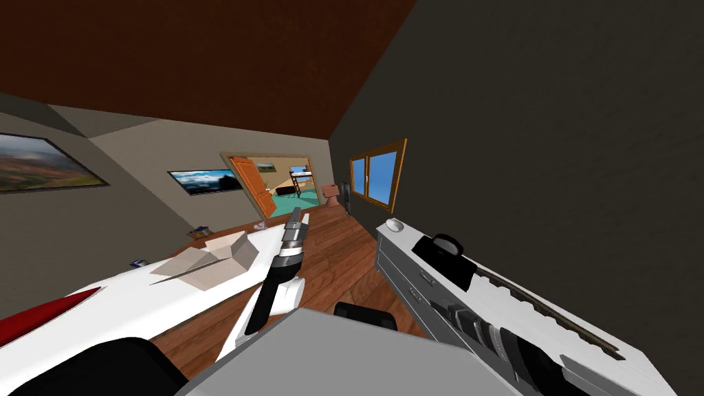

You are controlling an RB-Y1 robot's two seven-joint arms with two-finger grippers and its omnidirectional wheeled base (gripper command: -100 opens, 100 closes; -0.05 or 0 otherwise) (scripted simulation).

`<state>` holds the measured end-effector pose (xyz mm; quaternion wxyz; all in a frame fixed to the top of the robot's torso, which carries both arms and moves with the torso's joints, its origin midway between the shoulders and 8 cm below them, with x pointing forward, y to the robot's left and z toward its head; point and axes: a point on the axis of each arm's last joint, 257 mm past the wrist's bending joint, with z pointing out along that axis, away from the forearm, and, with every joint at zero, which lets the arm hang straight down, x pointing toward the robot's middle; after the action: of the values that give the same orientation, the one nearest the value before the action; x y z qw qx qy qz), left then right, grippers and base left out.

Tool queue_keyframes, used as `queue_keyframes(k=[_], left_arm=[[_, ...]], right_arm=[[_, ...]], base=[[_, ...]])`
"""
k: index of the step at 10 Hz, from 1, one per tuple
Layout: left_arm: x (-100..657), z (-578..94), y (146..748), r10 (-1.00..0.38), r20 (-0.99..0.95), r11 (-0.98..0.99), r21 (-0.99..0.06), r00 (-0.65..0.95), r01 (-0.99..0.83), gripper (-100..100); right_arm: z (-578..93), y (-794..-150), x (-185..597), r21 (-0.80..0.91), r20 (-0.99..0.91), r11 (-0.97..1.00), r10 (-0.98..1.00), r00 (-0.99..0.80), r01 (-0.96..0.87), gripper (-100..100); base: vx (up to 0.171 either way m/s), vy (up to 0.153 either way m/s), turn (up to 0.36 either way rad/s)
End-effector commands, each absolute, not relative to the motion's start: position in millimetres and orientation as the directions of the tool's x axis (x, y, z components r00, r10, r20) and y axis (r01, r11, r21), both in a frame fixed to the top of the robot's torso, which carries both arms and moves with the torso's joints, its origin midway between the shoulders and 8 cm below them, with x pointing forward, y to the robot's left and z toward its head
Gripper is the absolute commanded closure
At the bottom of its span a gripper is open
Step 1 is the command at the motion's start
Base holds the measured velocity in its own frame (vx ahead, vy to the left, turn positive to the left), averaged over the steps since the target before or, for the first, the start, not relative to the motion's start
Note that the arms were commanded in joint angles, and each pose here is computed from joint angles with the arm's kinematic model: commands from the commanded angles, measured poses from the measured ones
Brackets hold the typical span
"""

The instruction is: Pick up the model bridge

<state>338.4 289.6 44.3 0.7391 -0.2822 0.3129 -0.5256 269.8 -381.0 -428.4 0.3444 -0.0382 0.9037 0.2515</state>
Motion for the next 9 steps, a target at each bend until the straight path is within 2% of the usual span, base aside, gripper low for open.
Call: queue_keyframes(k=[1,3,6,9], left_arm=[[338.4,44.3,289.6,-0.953,-0.166,0.288,-0.746,0.252,0.6,0],[338.4,44.3,289.7,-0.953,-0.166,0.288,-0.746,0.252,0.6,0],[338.4,44.3,289.6,-0.953,-0.166,0.288,-0.746,0.252,0.6,0],[338.4,44.3,289.6,-0.953,-0.166,0.288,-0.746,0.252,0.6,0]], right_arm=[[-437.3,-416.7,252.1,0.364,-0.61,0.901,0.038,-0.792,-0.236,-100],[-439.0,-423.6,250.8,0.354,-0.607,0.907,0.037,-0.794,-0.228,-100],[-446.8,-495.2,215.9,0.223,-0.529,0.95,-0.072,-0.846,-0.22,-100],[-443.7,-533.9,199.0,0.152,-0.484,0.964,-0.12,-0.867,-0.219,-100]], base=[[0.012,-0.035,0.339],[0.014,-0.043,0.051],[0.012,-0.053,0.216],[0.021,-0.076,0.2]])
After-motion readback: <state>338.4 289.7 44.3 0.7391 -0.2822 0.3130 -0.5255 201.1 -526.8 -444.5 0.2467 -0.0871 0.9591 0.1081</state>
